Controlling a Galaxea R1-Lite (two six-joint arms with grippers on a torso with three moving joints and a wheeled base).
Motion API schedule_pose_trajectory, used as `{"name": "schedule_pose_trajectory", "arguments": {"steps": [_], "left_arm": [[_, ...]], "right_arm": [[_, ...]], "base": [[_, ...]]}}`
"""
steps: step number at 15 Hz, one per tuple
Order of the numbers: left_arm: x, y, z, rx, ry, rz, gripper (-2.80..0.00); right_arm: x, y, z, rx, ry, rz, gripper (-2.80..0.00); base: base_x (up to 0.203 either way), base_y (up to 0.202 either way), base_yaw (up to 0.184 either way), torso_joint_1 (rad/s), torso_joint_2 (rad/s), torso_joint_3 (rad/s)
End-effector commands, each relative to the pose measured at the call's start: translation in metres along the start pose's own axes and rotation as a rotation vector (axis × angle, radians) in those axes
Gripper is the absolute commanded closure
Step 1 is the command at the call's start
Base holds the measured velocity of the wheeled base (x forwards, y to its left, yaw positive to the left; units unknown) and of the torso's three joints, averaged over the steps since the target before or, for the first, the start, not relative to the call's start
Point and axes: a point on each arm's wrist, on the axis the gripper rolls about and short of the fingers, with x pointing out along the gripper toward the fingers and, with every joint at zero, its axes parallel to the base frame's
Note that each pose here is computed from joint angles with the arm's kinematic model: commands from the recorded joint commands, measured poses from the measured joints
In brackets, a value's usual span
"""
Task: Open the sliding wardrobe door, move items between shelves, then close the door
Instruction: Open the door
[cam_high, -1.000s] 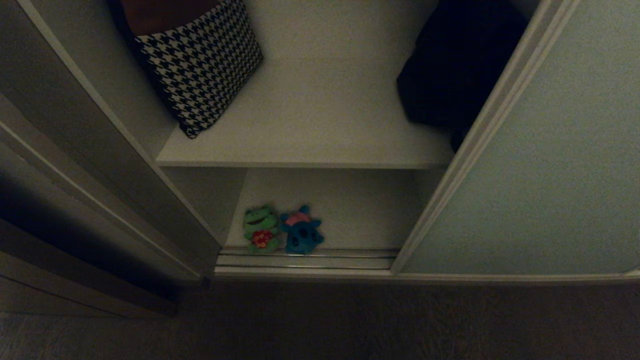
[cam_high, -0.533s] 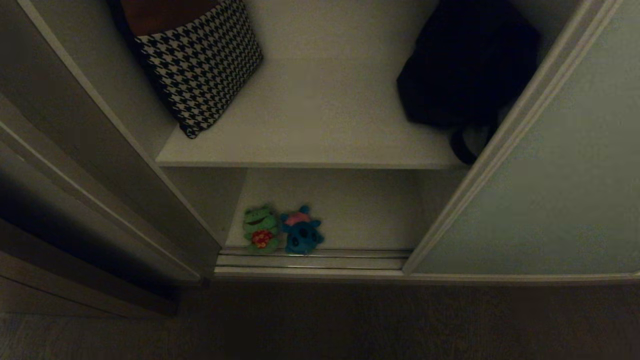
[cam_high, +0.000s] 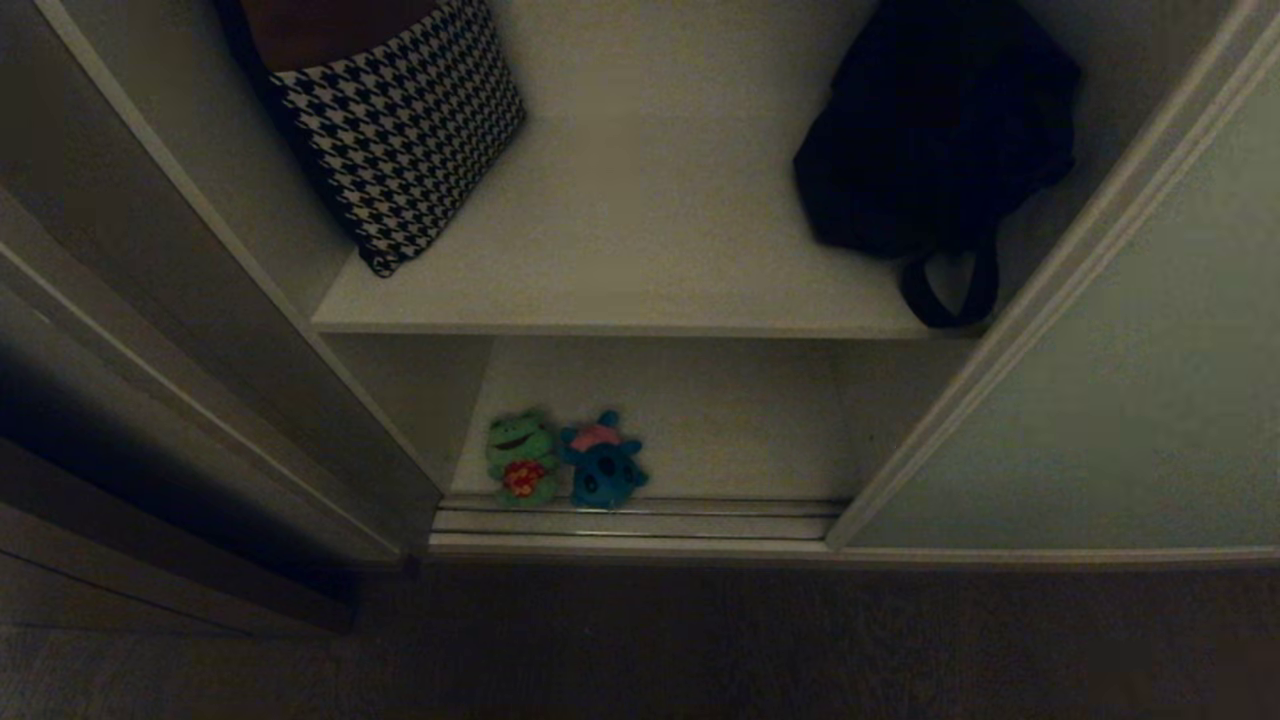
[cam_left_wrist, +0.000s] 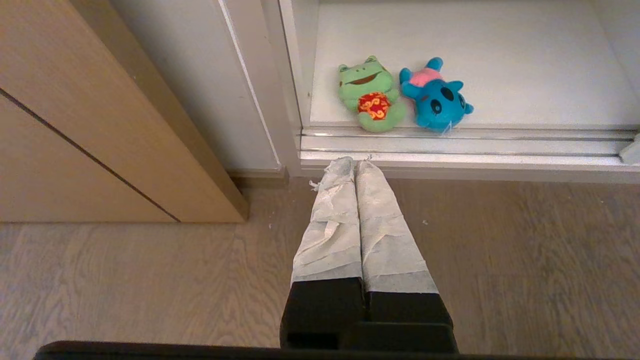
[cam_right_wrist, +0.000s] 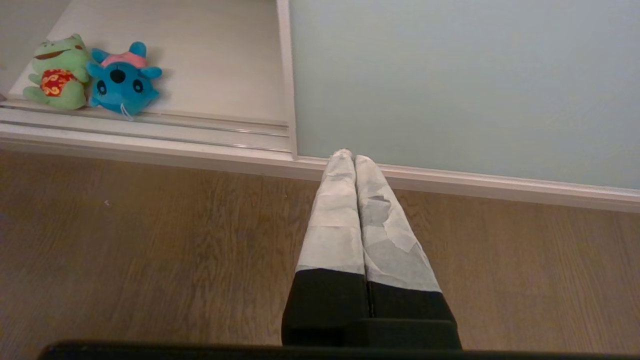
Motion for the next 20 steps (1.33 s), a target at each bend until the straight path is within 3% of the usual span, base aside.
{"name": "schedule_pose_trajectory", "arguments": {"steps": [1, 6, 20], "left_arm": [[0.0003, 0.0, -0.0001, 0.004, 0.006, 0.0, 0.0], [0.0002, 0.0, 0.0, 0.016, 0.008, -0.001, 0.0], [0.0003, -0.0001, 0.0002, 0.004, 0.003, -0.005, 0.0]], "right_arm": [[-0.0001, 0.0, 0.0, 0.0, -0.002, 0.0, 0.0], [-0.0001, 0.0, 0.0, 0.0, -0.002, 0.0, 0.0], [-0.0001, 0.0, 0.0, 0.0, -0.002, 0.001, 0.0]], "base": [[0.0, 0.0, 0.0, 0.0, 0.0, 0.0], [0.0, 0.0, 0.0, 0.002, 0.0, -0.057], [0.0, 0.0, 0.0, 0.002, 0.0, -0.193]]}}
